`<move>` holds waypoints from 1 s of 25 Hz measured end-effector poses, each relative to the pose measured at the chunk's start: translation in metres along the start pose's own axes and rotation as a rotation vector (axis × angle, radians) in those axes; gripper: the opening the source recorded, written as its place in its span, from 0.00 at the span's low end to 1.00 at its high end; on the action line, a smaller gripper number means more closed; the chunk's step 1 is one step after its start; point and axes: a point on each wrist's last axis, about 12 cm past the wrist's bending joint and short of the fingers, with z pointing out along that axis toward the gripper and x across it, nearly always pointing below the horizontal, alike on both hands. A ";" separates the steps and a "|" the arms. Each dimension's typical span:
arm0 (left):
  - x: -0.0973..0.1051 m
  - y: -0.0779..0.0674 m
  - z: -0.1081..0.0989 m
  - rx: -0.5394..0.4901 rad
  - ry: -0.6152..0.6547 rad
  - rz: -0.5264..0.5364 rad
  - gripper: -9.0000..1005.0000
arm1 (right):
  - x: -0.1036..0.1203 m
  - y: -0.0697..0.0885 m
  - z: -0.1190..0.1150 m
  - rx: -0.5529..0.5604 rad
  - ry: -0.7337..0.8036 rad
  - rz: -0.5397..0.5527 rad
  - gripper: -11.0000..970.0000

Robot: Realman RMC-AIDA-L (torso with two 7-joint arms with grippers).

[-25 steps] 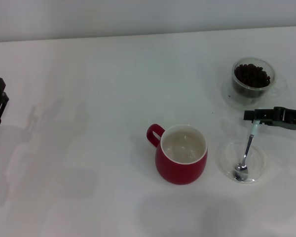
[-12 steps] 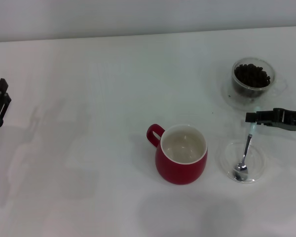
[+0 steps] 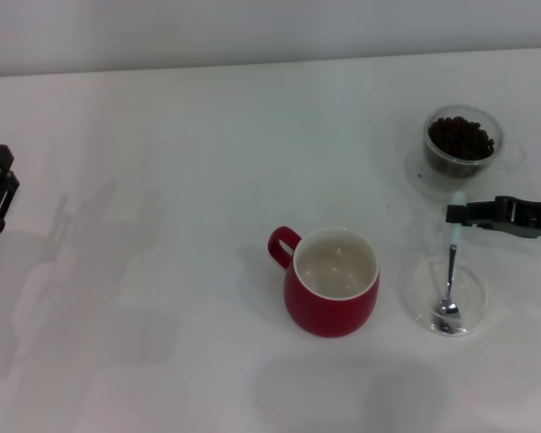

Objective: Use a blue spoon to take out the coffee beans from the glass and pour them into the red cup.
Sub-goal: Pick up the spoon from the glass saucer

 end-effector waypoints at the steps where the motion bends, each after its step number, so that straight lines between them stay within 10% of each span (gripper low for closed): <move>1: 0.000 0.000 0.000 0.000 0.000 0.000 0.68 | 0.000 0.000 0.001 0.000 0.002 0.000 0.20; 25: 0.000 -0.001 -0.002 0.001 0.001 -0.003 0.68 | -0.005 0.004 0.005 -0.003 0.002 -0.011 0.20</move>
